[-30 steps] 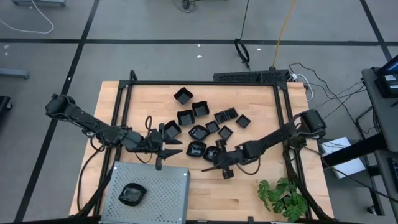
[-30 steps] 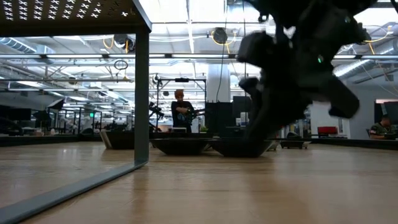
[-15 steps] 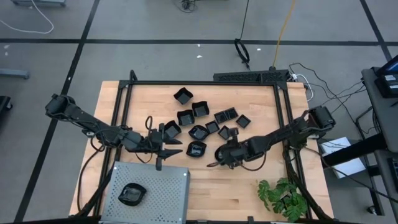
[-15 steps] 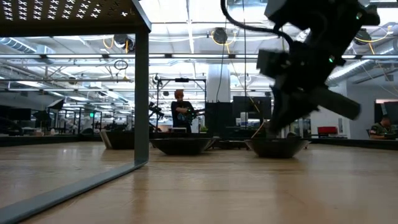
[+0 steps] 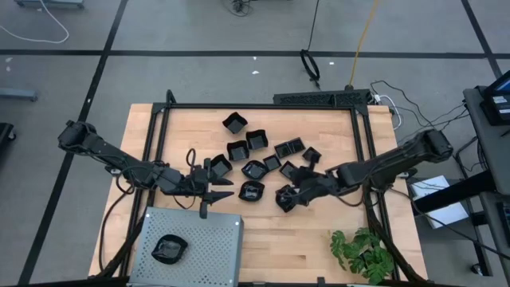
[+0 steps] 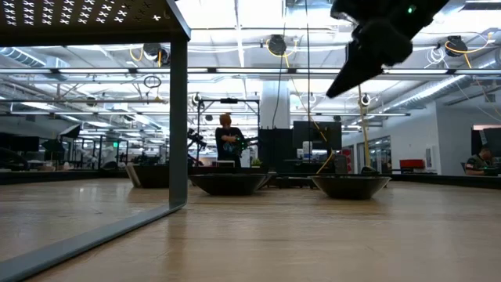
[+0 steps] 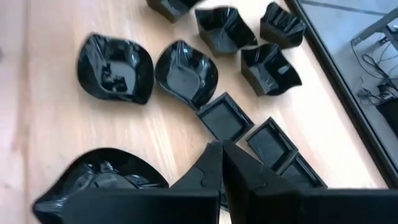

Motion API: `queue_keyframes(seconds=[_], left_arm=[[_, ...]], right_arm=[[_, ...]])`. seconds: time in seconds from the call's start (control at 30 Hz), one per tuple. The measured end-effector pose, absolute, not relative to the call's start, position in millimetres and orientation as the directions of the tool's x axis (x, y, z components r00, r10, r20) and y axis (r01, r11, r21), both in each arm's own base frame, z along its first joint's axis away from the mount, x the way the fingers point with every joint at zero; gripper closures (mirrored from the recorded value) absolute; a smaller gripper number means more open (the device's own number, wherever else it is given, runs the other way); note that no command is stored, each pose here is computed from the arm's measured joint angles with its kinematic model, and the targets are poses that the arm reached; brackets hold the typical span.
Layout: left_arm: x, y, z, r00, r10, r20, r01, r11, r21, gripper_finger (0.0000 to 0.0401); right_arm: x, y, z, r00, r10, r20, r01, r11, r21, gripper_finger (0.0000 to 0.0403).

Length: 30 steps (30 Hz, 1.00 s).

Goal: Pick & Place Mini shaped plates
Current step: Stack the leaf-shaped plate on top of the other leaf-shaped plate on the shelf

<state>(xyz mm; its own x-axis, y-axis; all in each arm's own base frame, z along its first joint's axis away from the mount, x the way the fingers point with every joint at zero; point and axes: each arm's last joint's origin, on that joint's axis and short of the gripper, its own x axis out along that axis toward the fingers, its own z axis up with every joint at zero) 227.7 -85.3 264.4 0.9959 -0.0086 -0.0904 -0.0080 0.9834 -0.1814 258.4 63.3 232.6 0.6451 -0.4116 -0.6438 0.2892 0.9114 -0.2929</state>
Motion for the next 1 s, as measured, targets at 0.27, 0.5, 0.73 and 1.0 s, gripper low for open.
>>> queue_keyframes(seconds=[0.27, 0.5, 0.73, 1.0], left_arm=[[227.9, -85.4, 263.7, 0.995, -0.008, -0.095, -0.008, 0.985, -0.173, 0.0247], [227.9, -85.4, 263.2, 0.995, -0.008, -0.1, -0.008, 0.987, -0.163, 0.0247], [227.7, -85.3, 261.2, 0.993, -0.008, -0.12, -0.011, 0.988, -0.152, 0.0247], [227.7, -85.3, 261.0, 0.993, -0.008, -0.121, -0.009, 0.991, -0.131, 0.0247]], right_arm=[[245.1, 66.4, 235.4, 0.673, -0.387, -0.63, 0.289, 0.922, -0.257, 0.0403], [228.4, 68.2, 212.0, 0.71, -0.356, -0.608, 0.315, 0.932, -0.177, 0.0403], [215.9, 68.2, 211.1, 0.756, -0.246, -0.606, 0.264, 0.962, -0.062, 0.0403], [212.5, 69.6, 197.2, 0.817, -0.131, -0.561, 0.243, 0.962, 0.129, 0.036]])
